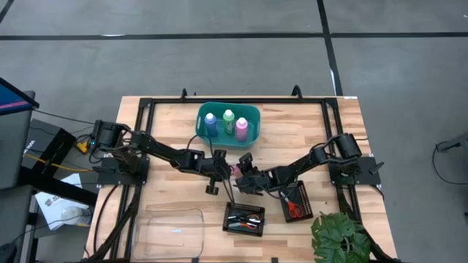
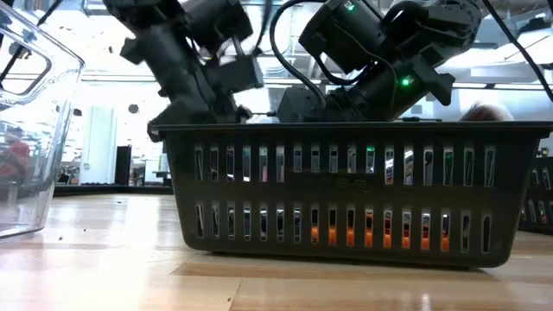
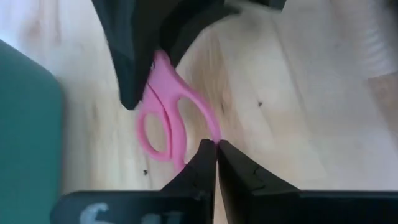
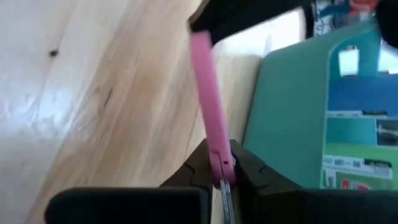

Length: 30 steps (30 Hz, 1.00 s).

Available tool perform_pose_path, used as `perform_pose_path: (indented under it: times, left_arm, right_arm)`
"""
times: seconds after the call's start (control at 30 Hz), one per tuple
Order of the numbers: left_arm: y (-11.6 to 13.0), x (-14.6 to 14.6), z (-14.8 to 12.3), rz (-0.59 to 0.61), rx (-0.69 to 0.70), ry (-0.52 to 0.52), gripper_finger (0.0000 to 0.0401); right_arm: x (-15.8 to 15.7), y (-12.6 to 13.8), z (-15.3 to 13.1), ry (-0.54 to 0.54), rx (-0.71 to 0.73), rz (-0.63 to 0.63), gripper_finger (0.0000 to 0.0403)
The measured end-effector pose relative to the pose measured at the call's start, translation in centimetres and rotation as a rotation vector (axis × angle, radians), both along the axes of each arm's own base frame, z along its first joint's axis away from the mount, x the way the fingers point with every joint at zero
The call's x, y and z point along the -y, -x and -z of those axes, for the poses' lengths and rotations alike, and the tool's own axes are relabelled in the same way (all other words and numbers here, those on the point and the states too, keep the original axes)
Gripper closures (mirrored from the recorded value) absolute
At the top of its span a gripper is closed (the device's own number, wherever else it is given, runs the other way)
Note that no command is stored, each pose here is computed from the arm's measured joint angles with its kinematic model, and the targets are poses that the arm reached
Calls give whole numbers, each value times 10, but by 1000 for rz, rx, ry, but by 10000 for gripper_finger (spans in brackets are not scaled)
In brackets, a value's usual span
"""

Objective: Pick & Place Paint Supplies

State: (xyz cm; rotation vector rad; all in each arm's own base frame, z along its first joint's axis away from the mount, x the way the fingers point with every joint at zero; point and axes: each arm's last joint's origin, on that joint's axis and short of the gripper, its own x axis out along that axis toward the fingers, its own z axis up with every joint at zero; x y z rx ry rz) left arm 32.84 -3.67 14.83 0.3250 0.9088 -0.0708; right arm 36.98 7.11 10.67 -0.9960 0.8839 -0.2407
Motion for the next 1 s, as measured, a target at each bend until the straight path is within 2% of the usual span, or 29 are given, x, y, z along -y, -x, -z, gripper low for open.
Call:
perform_pose_path:
  times: [0.07,0.27,0.4,0.6,0.77,0.9,1.0]
  left_arm:
    - [4,1,-13,26,32,-9,398]
    - [27,2,-55,116,300,17,397]
    - [54,-5,-75,164,528,83,396]
    - [99,-17,-75,130,669,121,396]
    - [124,-21,-63,113,698,131,396]
    - [136,-23,-52,101,722,148,396]
    - [141,-23,-43,95,726,152,396]
  right_arm:
    - [-2,0,-1,-17,25,22,389]
    - [-5,0,-3,-84,78,53,390]
    - [-11,-2,-2,-225,97,-2,390]
    - [-17,-6,-14,-394,160,-103,390]
    - [-20,-3,-60,-579,295,-256,390]
    - [-18,13,-98,-738,413,-429,390]
    - [-15,37,-112,-794,476,-490,390]
